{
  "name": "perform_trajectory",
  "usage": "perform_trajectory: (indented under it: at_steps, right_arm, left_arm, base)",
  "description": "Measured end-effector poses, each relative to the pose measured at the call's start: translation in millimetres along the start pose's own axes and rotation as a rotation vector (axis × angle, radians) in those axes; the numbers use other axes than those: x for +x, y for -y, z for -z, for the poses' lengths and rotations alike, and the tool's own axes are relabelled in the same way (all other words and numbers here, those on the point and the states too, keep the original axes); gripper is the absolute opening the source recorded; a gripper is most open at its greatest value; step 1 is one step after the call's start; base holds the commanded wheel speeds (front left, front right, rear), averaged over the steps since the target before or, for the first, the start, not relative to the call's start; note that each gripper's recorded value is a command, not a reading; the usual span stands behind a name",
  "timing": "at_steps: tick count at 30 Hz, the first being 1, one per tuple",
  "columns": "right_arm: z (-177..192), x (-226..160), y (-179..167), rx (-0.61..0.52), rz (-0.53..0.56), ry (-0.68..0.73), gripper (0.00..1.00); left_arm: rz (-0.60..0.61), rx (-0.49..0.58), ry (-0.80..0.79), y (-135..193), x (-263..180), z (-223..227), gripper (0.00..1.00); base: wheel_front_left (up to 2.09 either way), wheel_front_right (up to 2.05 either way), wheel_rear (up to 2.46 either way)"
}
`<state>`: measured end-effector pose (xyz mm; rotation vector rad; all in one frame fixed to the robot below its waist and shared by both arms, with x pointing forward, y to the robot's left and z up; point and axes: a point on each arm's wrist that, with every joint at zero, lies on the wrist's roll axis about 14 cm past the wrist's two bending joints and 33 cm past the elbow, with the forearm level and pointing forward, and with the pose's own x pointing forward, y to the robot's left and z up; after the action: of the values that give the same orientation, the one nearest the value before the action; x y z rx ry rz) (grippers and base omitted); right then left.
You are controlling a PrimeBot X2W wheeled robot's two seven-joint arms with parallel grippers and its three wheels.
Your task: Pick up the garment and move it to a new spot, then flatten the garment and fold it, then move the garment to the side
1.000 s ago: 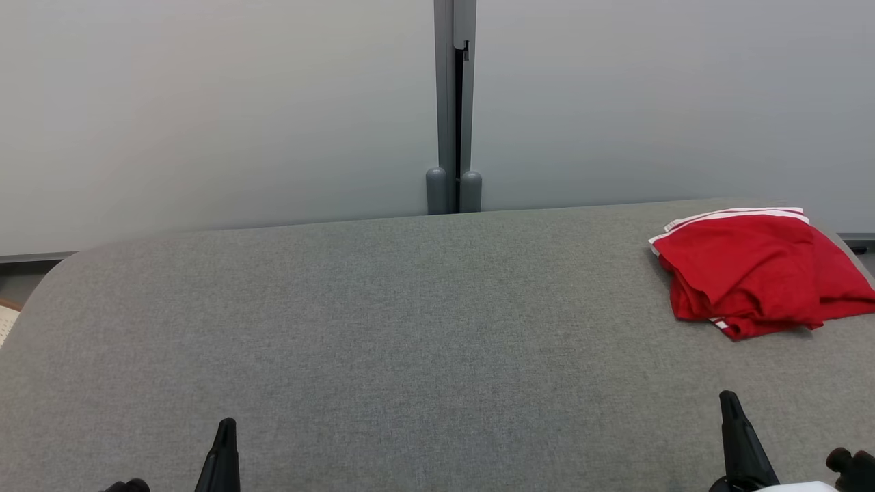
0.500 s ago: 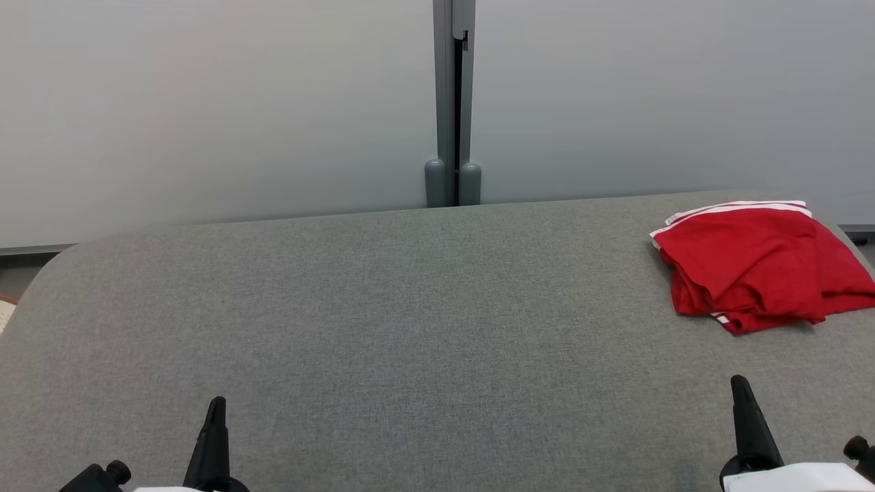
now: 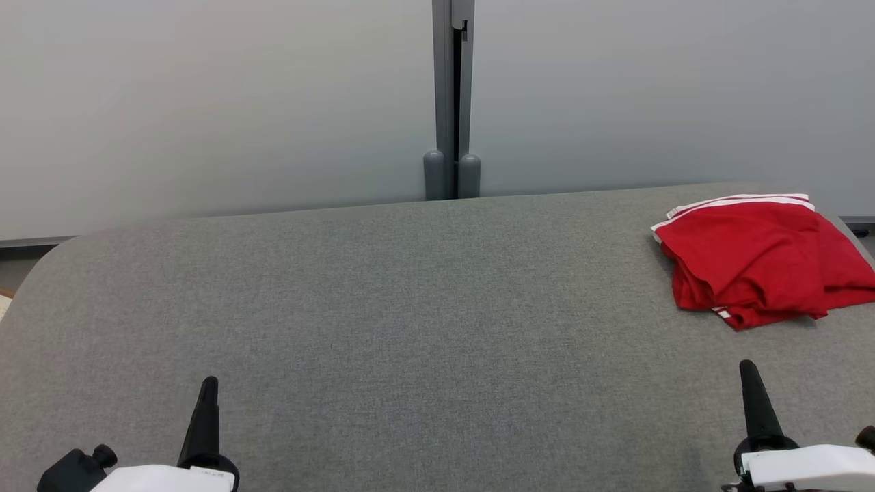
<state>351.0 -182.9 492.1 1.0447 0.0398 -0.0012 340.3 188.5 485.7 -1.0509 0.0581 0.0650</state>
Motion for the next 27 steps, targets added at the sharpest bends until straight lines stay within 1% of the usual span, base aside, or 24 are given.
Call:
perform_trajectory:
  at_steps: [27]
  right_arm:
    - [-11.1, 17.2, -2.3, 0.248, -0.002, 0.012, 0.00]
  left_arm:
    - [0.027, -0.248, -0.007, 6.8, 21.7, -8.7, 0.00]
  base:
    - [0.00, 0.00, 0.00]
